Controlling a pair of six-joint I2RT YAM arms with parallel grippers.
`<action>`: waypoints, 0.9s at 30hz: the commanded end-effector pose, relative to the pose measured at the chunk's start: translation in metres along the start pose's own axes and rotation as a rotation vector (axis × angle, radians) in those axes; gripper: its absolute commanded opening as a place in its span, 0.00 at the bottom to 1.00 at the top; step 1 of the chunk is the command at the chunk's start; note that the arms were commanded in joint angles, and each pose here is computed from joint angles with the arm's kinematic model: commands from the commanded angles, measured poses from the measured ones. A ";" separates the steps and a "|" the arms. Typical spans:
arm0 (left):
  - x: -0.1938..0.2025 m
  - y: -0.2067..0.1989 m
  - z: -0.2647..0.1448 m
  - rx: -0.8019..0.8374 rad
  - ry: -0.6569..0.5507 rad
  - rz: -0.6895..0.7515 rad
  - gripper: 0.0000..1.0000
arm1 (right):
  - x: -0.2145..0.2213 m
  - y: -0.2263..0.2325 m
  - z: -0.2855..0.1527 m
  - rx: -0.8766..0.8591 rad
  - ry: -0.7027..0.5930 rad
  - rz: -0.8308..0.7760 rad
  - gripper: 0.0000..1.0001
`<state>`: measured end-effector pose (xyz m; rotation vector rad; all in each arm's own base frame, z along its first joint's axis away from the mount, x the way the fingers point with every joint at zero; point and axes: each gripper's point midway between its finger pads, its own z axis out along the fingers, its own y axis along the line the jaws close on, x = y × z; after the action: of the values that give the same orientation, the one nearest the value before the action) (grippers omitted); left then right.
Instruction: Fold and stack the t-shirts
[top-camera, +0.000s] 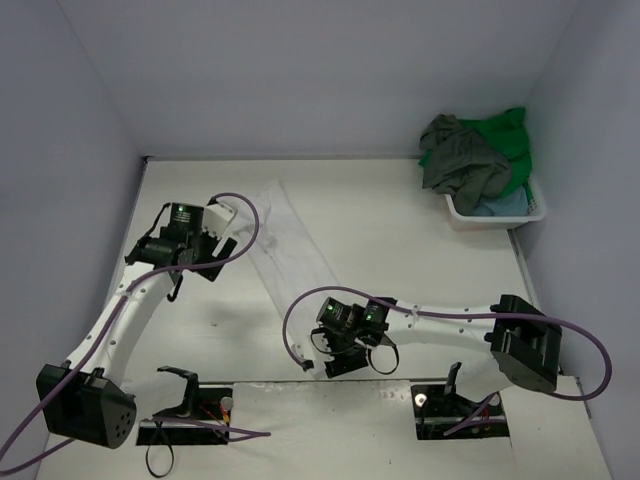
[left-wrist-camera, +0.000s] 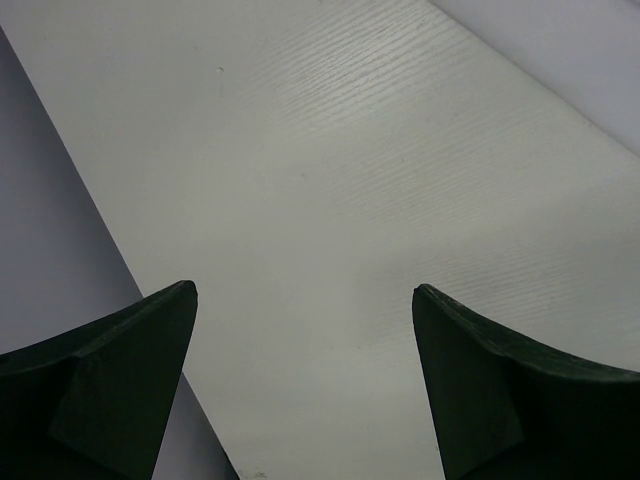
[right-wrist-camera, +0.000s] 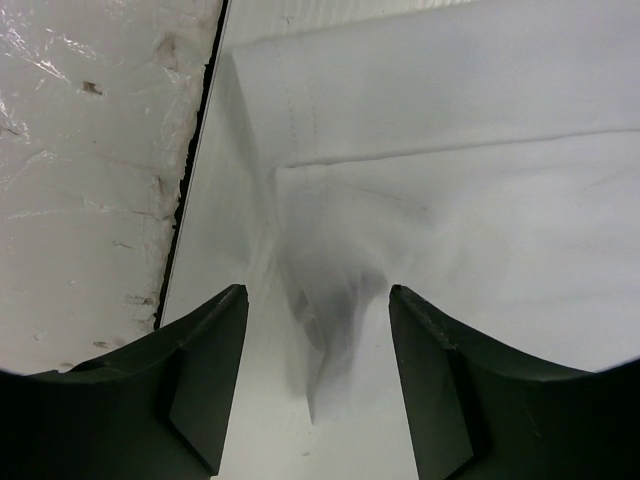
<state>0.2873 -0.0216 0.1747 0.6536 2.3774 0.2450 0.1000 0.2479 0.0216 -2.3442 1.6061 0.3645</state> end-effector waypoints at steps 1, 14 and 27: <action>-0.014 0.007 -0.008 -0.026 -0.064 -0.029 0.83 | -0.023 -0.018 -0.016 0.074 -0.061 -0.016 0.56; -0.008 0.004 -0.001 -0.019 -0.044 -0.027 0.83 | -0.019 -0.022 0.012 0.047 -0.041 -0.048 0.56; -0.005 0.000 0.002 -0.003 -0.042 -0.024 0.83 | -0.011 -0.014 0.032 -0.013 -0.009 -0.029 0.45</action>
<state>0.2828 -0.0224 0.1628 0.6656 2.4011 0.2323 0.1088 0.2773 0.0077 -2.3340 1.5548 0.3982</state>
